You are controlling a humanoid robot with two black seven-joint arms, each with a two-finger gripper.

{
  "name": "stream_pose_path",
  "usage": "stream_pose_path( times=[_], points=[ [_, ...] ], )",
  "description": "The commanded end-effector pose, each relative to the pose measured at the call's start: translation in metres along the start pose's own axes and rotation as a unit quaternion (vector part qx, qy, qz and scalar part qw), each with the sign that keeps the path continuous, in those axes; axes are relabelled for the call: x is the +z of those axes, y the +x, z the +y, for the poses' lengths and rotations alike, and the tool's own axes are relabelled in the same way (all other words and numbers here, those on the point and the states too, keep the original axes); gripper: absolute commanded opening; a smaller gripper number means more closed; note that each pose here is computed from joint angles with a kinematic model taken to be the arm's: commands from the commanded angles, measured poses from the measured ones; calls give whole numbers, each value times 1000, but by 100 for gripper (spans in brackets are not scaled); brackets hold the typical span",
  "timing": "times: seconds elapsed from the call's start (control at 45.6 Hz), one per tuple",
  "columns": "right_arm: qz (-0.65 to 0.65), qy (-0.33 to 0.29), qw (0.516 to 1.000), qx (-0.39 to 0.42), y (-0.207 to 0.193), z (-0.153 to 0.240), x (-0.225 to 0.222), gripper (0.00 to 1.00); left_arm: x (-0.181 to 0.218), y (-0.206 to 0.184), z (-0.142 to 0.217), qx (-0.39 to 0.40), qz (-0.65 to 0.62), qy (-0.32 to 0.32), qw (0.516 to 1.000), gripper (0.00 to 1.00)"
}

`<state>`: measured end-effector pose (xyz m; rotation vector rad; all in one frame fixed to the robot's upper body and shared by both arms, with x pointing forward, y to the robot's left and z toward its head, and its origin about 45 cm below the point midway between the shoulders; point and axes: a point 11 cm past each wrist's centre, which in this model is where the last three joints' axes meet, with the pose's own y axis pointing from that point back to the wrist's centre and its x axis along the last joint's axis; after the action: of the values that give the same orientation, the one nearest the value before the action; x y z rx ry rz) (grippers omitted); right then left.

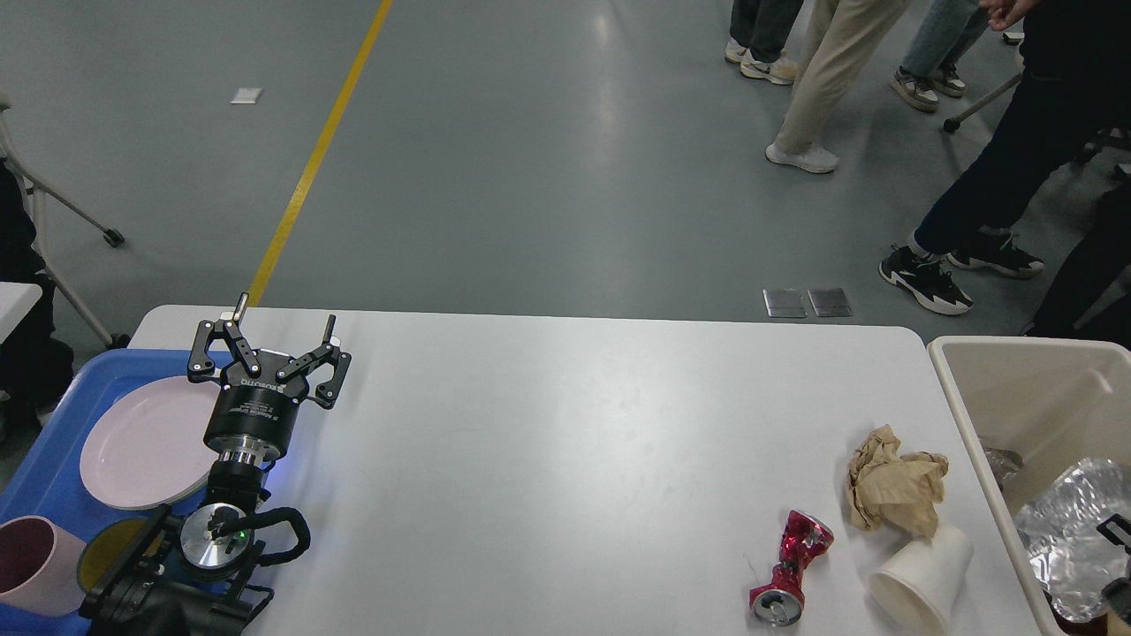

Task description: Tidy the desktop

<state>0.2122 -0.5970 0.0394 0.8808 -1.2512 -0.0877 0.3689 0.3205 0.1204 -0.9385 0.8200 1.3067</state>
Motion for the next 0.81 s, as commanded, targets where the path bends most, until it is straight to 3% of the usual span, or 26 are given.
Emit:
stream_pose_path(
  times=[0.0, 0.263, 0.57, 0.789],
  points=[
    [-2, 0, 1000, -2, 2, 0, -2, 100, 0, 0, 0, 0, 0, 0, 1000, 97],
    [-1, 1, 1000, 16, 36, -2, -4, 100, 0, 0, 0, 0, 0, 0, 1000, 97],
    [17, 0, 999, -41, 52, 1, -11, 100, 0, 0, 0, 0, 0, 0, 1000, 97],
    [92, 27, 989, -110, 108, 37, -68, 100, 0, 0, 0, 0, 0, 0, 1000, 97]
  ],
)
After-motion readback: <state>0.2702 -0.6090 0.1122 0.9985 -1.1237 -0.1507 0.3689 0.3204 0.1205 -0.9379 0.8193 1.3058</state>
